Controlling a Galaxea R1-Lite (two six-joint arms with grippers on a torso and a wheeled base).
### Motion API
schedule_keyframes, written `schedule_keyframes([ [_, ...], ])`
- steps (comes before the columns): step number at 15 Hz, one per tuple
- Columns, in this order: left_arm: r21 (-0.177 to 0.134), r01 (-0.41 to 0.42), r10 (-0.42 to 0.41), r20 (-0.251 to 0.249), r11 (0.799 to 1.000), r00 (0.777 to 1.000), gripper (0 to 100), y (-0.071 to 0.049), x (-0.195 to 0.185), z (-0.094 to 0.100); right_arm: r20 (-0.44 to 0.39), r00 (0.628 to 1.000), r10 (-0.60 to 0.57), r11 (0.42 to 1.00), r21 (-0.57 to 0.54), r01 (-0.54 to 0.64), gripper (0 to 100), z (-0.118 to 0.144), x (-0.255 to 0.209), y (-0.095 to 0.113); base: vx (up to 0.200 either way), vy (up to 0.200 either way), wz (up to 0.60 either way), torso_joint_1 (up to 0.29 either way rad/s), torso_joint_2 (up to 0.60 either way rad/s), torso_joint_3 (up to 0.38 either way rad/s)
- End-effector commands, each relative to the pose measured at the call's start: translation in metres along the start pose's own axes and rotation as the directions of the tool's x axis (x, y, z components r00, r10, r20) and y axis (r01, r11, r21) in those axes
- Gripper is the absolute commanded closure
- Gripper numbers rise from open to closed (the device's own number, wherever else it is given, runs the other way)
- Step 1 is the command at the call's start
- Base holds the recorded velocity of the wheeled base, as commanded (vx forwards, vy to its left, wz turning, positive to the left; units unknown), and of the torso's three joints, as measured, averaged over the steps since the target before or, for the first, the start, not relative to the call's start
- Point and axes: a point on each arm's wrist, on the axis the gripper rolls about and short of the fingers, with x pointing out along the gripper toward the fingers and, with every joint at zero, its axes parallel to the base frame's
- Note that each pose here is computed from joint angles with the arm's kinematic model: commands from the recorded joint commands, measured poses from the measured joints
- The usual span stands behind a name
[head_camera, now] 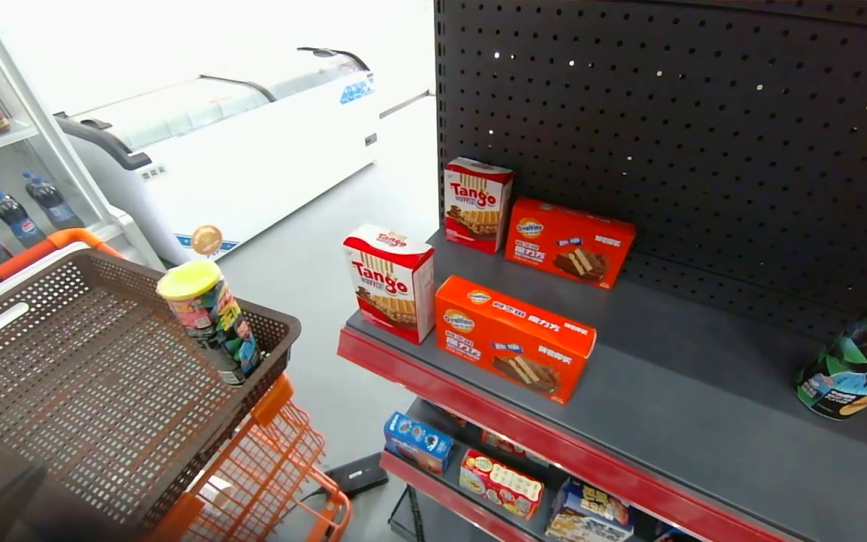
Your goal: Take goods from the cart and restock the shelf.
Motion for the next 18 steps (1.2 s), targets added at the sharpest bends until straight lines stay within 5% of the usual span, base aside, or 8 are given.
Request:
schedule_keyframes([
  [1,-0.024,-0.065,0.06,-0.174,0.998,0.983,0,0.005,0.072,-0.012,0.001,1.0,0.0,1.0,0.0,0.0,0,0.0,0.0,0.0,0.0,0.0,0.0,0.0,0.0,0.0],
  [4,-0.016,-0.082,0.077,-0.192,0.997,0.978,0,0.007,0.11,-0.033,-0.001,1.0,0.0,1.0,0.0,0.0,0,0.0,0.0,0.0,0.0,0.0,0.0,0.0,0.0,0.0],
  [5,-0.034,-0.077,0.073,-0.117,0.996,0.99,0,0.006,0.135,-0.035,0.001,1.0,0.0,1.0,0.0,0.0,0,0.0,0.0,0.0,0.0,0.0,0.0,0.0,0.0,0.0],
  [7,-0.038,-0.08,0.077,-0.056,0.996,0.995,0,0.007,0.161,-0.042,-0.001,1.0,0.0,1.0,-0.001,0.0,0,0.0,0.0,0.0,0.0,0.0,0.0,0.0,0.0,0.0],
  [18,-0.031,-0.026,0.029,0.076,0.999,0.997,0,-0.008,0.27,-0.043,0.001,1.0,0.0,1.0,0.0,0.0,0,0.0,0.0,0.0,0.0,0.0,0.0,0.0,0.0,0.0],
])
